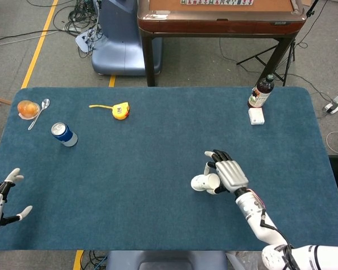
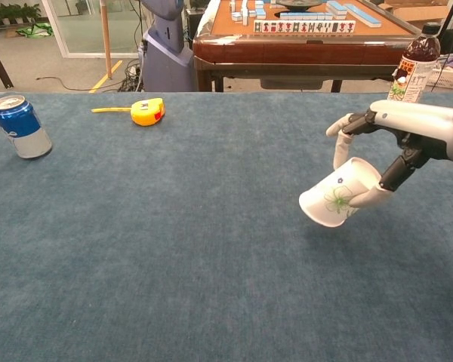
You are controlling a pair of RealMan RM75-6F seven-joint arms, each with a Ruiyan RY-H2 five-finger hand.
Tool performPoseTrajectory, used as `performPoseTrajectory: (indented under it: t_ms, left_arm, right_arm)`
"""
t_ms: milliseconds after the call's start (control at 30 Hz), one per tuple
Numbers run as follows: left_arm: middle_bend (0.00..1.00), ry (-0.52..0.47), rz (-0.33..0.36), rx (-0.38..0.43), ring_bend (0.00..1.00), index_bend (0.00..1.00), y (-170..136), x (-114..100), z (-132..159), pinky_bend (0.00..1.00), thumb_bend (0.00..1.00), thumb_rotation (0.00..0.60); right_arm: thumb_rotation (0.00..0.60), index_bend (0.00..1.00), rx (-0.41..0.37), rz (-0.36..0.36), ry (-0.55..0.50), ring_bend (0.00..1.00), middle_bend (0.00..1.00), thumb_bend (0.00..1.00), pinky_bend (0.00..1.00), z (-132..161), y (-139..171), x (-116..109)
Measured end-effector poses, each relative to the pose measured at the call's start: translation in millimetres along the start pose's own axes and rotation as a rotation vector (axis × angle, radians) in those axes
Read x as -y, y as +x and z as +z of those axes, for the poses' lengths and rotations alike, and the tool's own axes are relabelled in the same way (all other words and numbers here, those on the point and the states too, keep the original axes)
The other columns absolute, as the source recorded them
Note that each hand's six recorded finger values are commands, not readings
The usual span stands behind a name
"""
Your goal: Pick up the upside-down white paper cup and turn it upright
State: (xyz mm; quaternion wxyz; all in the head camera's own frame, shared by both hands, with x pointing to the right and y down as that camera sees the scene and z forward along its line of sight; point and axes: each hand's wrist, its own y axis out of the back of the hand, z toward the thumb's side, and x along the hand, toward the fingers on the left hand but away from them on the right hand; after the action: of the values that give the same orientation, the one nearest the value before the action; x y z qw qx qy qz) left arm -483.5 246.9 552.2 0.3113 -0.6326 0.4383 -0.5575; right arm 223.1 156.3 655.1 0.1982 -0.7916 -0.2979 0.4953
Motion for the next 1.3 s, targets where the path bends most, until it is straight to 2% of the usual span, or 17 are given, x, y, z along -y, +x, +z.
performPoseTrajectory:
  t_ms: [267, 367, 433, 533, 600, 800, 867, 1133, 1300]
  left_arm:
    - [0.24, -0.004, -0.011, -0.001, 0.3, 0.07, 0, 2, 0, 0.53, 0.14, 0.6]
    - [0.24, -0.004, -0.013, -0.002, 0.3, 0.07, 0, 2, -1, 0.53, 0.14, 0.6]
    - [0.24, -0.007, -0.014, -0.001, 0.3, 0.07, 0, 2, 0, 0.53, 0.14, 0.6]
    - [0.24, -0.01, -0.018, 0.001, 0.3, 0.07, 0, 3, 0, 0.53, 0.14, 0.6]
    - [0.24, -0.012, -0.017, 0.0, 0.3, 0.07, 0, 2, 0, 0.53, 0.14, 0.6]
    - [0.24, -0.014, -0.019, 0.0, 0.3, 0.07, 1, 3, -1, 0.53, 0.14, 0.6]
    - [0.24, -0.014, -0.02, 0.002, 0.3, 0.07, 1, 3, 0, 0.53, 0.14, 0.6]
    - [0.24, -0.016, -0.023, 0.004, 0.3, 0.07, 1, 4, 1, 0.53, 0.14, 0.6]
    - [0.24, -0.016, -0.024, 0.007, 0.3, 0.07, 1, 4, 1, 0.53, 0.14, 0.6]
  right_arm:
    - [0.6, 0.54, 0.02, -0.012, -0.373, 0.0, 0.13, 0.03, 0.07, -40, 0, 8]
    - [0.6, 0.54, 0.043, -0.003, -0.452, 0.0, 0.13, 0.0, 0.07, -58, -1, 16]
    - [0.6, 0.53, 0.055, 0.006, -0.466, 0.0, 0.13, 0.0, 0.07, -67, -1, 21]
    - [0.6, 0.47, 0.063, 0.021, -0.453, 0.0, 0.12, 0.0, 0.07, -75, -2, 29]
    - [0.6, 0.39, 0.066, 0.025, -0.438, 0.0, 0.11, 0.0, 0.07, -76, -1, 31]
    - [0.6, 0.19, 0.081, 0.02, -0.341, 0.0, 0.05, 0.0, 0.0, -77, 3, 26]
    - [0.6, 0.16, 0.089, 0.018, -0.306, 0.0, 0.04, 0.0, 0.0, -75, 6, 22]
    - [0.6, 0.15, 0.107, -0.006, -0.173, 0.0, 0.04, 0.0, 0.0, -65, 18, -4]
    - [0.6, 0.18, 0.107, -0.026, 0.009, 0.0, 0.04, 0.0, 0.0, -54, 23, -17]
